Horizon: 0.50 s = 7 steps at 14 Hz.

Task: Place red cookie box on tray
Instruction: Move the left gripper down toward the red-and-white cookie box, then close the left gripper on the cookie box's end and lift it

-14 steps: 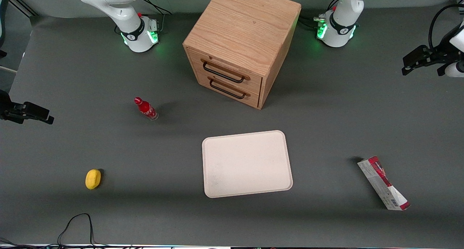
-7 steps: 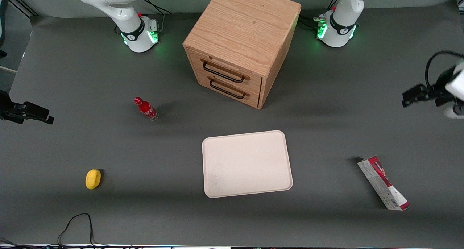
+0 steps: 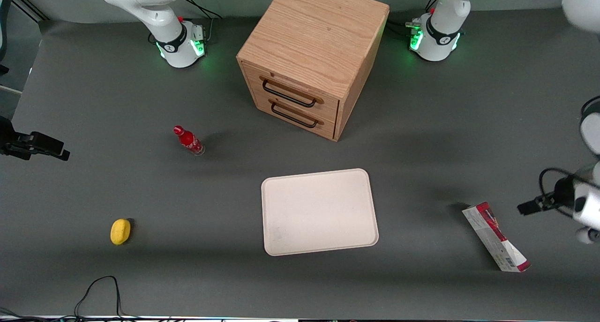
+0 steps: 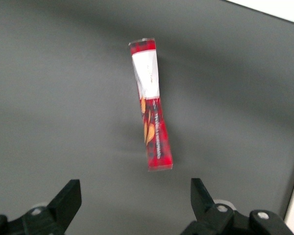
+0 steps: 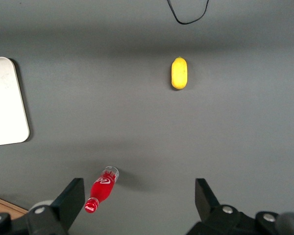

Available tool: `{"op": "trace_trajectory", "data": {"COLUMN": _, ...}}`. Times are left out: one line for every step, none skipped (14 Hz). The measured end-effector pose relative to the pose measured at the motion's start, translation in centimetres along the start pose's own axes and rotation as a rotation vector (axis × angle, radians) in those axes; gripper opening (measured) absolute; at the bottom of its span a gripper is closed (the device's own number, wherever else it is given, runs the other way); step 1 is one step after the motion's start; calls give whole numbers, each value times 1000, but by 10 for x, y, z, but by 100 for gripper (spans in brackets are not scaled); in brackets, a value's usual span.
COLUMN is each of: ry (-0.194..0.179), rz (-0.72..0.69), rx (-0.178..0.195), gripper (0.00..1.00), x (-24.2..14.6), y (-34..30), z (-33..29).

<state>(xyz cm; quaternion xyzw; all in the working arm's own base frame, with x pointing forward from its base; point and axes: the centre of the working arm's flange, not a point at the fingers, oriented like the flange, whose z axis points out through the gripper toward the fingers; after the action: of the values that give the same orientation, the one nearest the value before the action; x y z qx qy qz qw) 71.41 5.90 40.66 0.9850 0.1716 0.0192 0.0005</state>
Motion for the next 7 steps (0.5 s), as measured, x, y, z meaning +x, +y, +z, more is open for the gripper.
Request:
{"op": "trace_trajectory", "data": {"ry": 4, "rz": -23, "rx": -12, "gripper": 100, "x": 9, "y": -1, "z": 28}}
{"op": "trace_trajectory", "data": {"ry": 11, "rz": -41, "rx": -18, "gripper": 100, "x": 16, "y": -3, "z": 54}}
{"op": "trace_trajectory", "data": {"ry": 21, "rz": -51, "rx": -20, "gripper": 100, "x": 20, "y": -3, "z": 77}}
{"op": "trace_trajectory", "data": {"ry": 33, "rz": -54, "rx": -20, "gripper": 100, "x": 23, "y": -1, "z": 97}}
{"op": "trace_trajectory", "data": {"ry": 48, "rz": -55, "rx": -18, "gripper": 100, "x": 25, "y": 3, "z": 115}}
{"op": "trace_trajectory", "data": {"ry": 61, "rz": -56, "rx": -13, "gripper": 100, "x": 27, "y": 7, "z": 131}}
{"op": "trace_trajectory", "data": {"ry": 71, "rz": -61, "rx": -4, "gripper": 99, "x": 28, "y": 7, "z": 147}}
